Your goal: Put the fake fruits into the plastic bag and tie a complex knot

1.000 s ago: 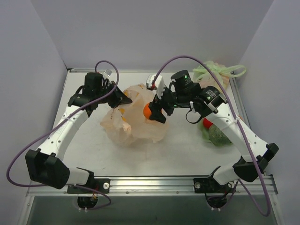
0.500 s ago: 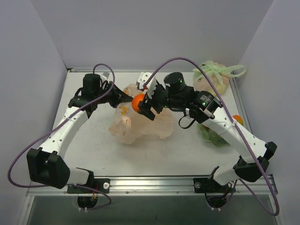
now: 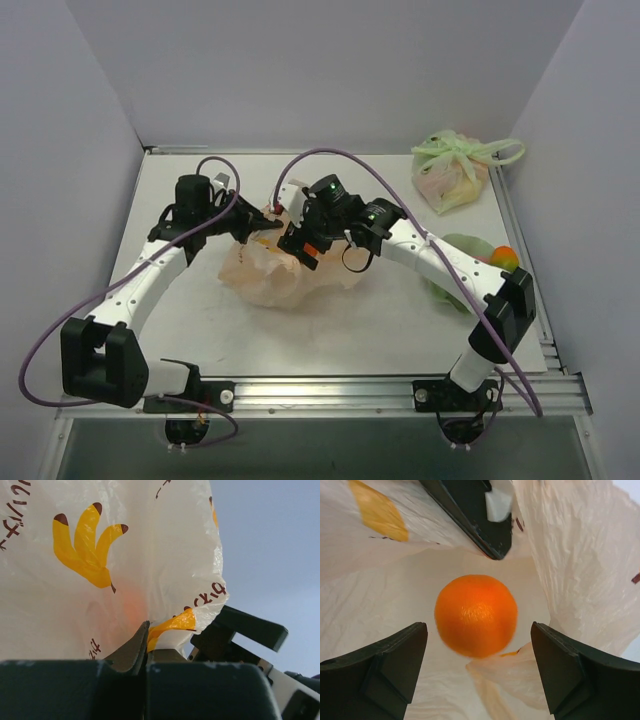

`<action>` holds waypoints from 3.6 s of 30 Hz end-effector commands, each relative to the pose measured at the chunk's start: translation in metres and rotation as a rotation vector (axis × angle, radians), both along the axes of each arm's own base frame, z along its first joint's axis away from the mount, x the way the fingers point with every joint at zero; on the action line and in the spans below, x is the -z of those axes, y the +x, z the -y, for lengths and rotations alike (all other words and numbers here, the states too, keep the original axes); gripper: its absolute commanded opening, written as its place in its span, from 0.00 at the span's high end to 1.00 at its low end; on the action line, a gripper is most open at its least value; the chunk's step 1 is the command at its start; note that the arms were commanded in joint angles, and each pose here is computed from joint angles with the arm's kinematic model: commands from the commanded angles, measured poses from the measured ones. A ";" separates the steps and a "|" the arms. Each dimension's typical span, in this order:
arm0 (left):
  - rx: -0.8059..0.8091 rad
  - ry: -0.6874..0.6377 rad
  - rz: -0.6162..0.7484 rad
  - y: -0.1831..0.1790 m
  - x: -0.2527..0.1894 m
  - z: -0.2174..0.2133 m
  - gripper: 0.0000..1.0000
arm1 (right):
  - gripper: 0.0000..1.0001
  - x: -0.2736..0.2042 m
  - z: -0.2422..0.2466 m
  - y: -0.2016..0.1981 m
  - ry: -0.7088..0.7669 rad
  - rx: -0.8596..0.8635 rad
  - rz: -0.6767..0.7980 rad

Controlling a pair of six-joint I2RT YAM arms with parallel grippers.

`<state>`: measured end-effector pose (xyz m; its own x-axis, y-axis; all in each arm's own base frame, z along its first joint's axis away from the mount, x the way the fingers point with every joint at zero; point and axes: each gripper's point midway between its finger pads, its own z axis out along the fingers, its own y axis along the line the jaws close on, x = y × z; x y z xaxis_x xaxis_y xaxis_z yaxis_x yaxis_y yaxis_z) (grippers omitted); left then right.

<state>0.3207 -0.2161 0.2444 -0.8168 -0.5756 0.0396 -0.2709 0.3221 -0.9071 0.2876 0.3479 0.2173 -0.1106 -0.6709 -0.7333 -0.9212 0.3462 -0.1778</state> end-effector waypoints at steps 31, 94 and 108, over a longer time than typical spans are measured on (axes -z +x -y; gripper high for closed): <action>0.052 0.134 0.233 0.007 0.005 -0.009 1.00 | 0.03 0.018 0.331 -0.020 -0.237 0.626 -0.355; 0.028 0.129 0.165 0.011 0.018 -0.015 1.00 | 0.70 -0.044 0.302 0.115 -0.038 0.668 -0.273; 0.009 0.081 0.139 0.017 0.018 -0.016 1.00 | 0.73 -0.125 0.079 -0.012 0.282 -0.008 -0.064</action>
<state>0.3280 -0.1986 0.2105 -0.8219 -0.5608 -0.1004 -0.1830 0.4268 -0.8857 0.2998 0.2274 0.3363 -0.3103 -0.4412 -0.8420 -0.8723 0.4844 0.0676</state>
